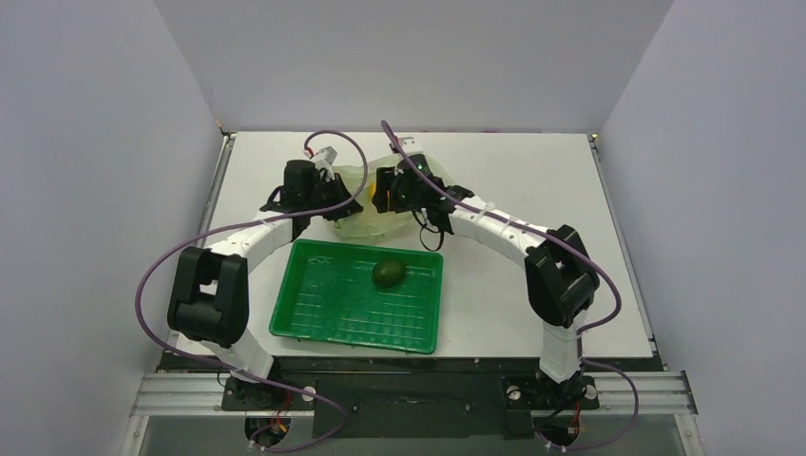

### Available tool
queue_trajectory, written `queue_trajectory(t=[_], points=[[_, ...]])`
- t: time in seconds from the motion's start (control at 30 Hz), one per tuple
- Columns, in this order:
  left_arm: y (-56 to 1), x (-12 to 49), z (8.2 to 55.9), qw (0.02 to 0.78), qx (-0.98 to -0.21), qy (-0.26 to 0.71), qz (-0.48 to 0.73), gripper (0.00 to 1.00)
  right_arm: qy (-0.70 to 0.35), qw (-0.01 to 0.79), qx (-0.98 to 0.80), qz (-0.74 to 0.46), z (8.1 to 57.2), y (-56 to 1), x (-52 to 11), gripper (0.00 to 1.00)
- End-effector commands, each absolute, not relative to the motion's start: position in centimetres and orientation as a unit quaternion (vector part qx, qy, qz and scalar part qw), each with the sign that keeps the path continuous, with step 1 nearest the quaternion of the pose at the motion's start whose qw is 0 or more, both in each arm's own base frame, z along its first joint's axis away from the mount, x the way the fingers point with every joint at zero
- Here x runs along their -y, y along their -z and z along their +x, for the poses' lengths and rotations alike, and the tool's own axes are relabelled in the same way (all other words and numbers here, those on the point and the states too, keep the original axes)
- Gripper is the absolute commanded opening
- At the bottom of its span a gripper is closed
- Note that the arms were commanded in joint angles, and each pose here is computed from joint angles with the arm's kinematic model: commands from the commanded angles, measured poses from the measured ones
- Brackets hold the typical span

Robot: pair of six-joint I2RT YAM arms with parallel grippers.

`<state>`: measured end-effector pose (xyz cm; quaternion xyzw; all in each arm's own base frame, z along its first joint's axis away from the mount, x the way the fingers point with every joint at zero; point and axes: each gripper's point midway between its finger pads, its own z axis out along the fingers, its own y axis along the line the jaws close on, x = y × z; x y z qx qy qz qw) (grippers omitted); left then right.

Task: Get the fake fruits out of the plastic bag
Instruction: Take out the fake fruit from the plastic bag, then place the fake fruit in the bin.

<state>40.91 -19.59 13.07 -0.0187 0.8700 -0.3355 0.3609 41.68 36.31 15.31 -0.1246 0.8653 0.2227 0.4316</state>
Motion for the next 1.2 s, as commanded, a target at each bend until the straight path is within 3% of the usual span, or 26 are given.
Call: queue_trajectory(t=[0.0, 0.27, 0.6, 0.9, 1.0, 1.17], points=[[-16.9, 19.1, 41.8, 0.412, -0.850, 0.328, 0.002, 0.00, -0.255, 0.422, -0.858, -0.143, 38.4, -18.3, -36.1, 0.00], [-17.6, 19.1, 41.7, 0.421, -0.846, 0.327, 0.010, 0.00, -0.278, 0.404, -0.856, -0.166, 32.4, -20.1, -33.9, 0.00], [-18.3, 19.3, 41.6, 0.427, -0.842, 0.329, 0.018, 0.00, -0.230, 0.379, -0.871, -0.211, 23.1, -16.5, -31.8, 0.00], [-18.9, 19.4, 41.4, 0.437, -0.838, 0.325, 0.029, 0.00, -0.078, 0.382, -0.894, -0.222, 22.7, -12.0, -28.6, 0.00], [-18.8, 19.5, 41.3, 0.438, -0.838, 0.324, 0.032, 0.00, -0.060, 0.374, -0.899, -0.218, 22.9, -11.2, -28.5, 0.08], [-18.5, 19.5, 40.7, 0.428, -0.845, 0.319, 0.037, 0.00, -0.056, 0.362, -0.901, -0.230, 23.2, -9.5, -29.7, 0.36]])
